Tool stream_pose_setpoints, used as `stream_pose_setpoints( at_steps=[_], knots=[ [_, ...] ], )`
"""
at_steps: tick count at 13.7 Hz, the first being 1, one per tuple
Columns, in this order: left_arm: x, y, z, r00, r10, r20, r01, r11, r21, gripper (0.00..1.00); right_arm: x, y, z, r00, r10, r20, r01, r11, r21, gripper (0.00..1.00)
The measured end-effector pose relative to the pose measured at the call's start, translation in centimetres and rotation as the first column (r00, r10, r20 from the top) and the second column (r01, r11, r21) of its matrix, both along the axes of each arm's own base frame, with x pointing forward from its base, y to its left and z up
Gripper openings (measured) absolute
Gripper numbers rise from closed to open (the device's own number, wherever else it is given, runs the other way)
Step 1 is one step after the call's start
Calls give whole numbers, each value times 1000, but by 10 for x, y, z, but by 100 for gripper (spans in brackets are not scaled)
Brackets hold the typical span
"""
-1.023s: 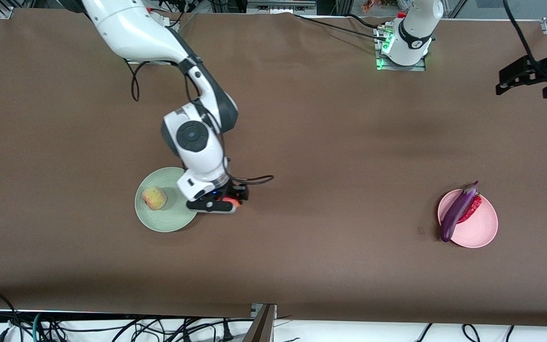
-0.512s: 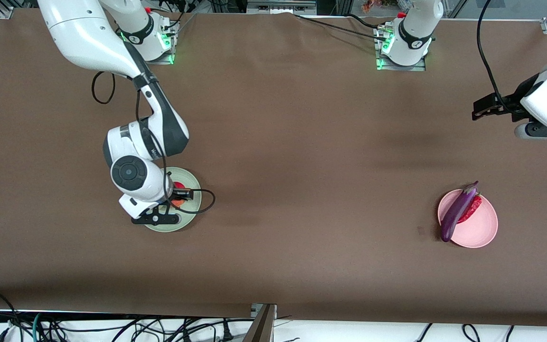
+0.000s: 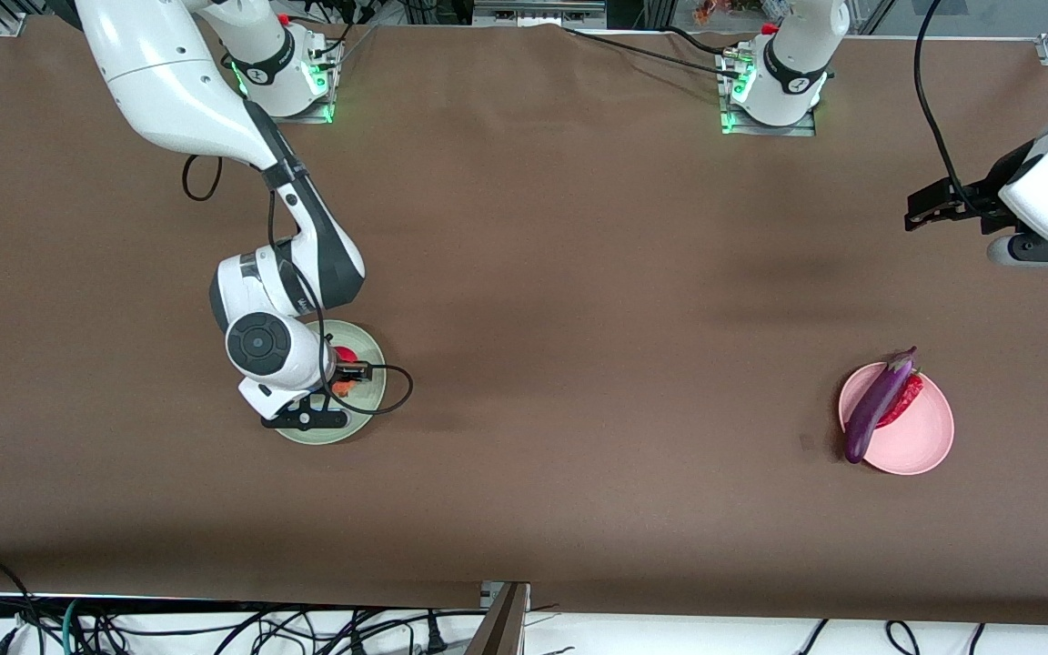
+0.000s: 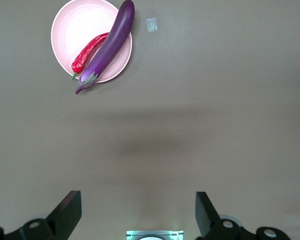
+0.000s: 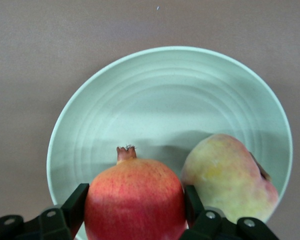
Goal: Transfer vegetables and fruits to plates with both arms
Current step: 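Raise the left gripper to rest while the right gripper carries the pomegranate, then release the pomegranate onto the green plate with the right gripper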
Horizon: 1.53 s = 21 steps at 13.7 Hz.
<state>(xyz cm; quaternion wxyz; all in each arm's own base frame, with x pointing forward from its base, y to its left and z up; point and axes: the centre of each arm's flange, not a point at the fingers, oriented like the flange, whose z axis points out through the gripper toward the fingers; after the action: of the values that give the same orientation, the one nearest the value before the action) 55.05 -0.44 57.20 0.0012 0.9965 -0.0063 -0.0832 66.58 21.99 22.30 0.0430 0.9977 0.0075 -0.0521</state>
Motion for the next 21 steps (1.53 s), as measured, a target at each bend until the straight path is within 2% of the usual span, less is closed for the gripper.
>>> stream_pose_setpoints(
  at_steps=[3,5,7,8,10,13,16,19,21],
  knots=[
    [0,0,3,1000,-1,6,1,1000,0,100,0,-1,-9,1000,-1,-7,1,1000,-1,81],
    [1,-2,5,1000,0,12,0,1000,-16,100,2,-3,-6,1000,-4,3,4,1000,2,85],
    [2,-5,5,1000,-2,15,3,1000,-30,100,9,-9,7,1000,0,24,0,1000,10,100],
    [2,-9,5,1000,-10,15,11,999,-32,100,14,-14,21,999,15,42,-16,1000,16,100],
    [2,-21,5,999,-31,15,31,999,-30,100,21,-27,57,997,45,69,-47,999,23,100],
    [2,-19,5,1000,-25,13,25,999,-23,100,17,-54,123,997,47,54,-47,999,11,100],
    [1,-11,4,1000,-9,0,9,1000,-19,100,1,-87,186,994,109,0,-109,994,1,100],
    [0,-13,7,1000,-13,3,13,1000,-19,100,-13,-133,248,991,137,5,-137,991,5,100],
    [0,-14,9,1000,-14,9,14,1000,-19,100,-36,-162,295,993,119,-22,-119,993,2,100]
  ],
)
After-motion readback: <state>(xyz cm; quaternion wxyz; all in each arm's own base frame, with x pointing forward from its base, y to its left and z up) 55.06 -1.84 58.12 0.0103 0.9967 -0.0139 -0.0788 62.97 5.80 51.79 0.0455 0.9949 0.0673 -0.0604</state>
